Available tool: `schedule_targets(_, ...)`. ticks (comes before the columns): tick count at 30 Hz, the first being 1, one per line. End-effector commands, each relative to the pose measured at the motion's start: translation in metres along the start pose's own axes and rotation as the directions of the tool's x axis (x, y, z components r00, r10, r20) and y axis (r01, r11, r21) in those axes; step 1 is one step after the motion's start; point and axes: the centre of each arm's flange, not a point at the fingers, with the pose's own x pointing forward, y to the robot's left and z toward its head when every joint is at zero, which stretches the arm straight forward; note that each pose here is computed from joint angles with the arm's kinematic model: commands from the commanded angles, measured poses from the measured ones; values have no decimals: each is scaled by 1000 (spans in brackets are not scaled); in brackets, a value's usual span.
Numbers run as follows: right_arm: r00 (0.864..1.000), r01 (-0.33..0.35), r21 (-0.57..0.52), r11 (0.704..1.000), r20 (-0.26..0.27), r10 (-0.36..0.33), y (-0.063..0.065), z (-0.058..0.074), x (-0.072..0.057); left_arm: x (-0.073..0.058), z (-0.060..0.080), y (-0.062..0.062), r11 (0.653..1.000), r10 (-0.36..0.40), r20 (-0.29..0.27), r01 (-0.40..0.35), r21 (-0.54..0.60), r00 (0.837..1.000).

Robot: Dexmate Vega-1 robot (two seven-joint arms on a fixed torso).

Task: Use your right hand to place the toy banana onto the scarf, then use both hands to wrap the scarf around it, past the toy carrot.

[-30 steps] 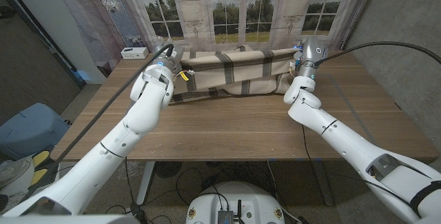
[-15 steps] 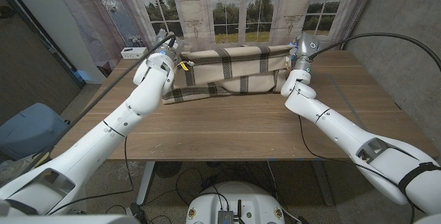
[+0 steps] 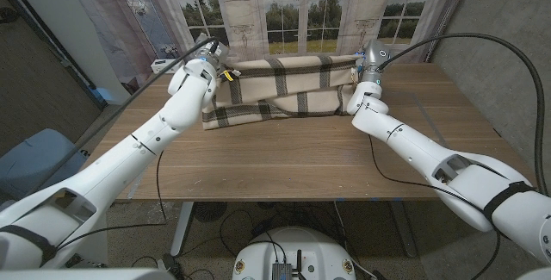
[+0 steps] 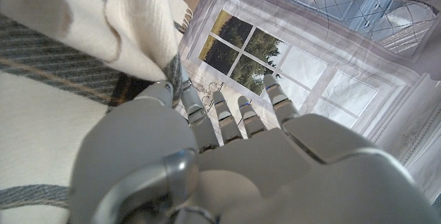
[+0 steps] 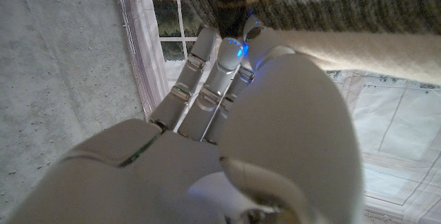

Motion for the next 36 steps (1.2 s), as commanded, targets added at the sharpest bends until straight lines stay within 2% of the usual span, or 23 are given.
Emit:
schedule_targets(1, 999, -39, -17, 999, 18, 39, 19, 13, 14, 21, -5, -15, 1000, -17, 4, 17, -13, 1000)
schedule_targets(13, 997, -69, -32, 997, 42, 70, 33, 28, 19, 31, -6, -30, 999, -8, 1, 8, -38, 1000)
schedule_targets(15, 997, -67, -35, 997, 34, 68, 35, 31, 19, 33, -6, -33, 999, -4, 1, 4, -41, 1000)
schedule_targets(21, 995, -87, -51, 995, 44, 89, 42, 39, 17, 40, -6, -47, 999, -10, 5, 10, -47, 1000)
schedule_targets(30, 990, -132, -76, 988, 48, 136, 51, 51, 13, 41, -7, -63, 999, -16, -2, 16, -42, 1000)
schedule_targets(36, 982, -184, -106, 977, 27, 188, 55, 59, 10, 39, -11, -73, 1000, -18, -40, 17, -17, 999)
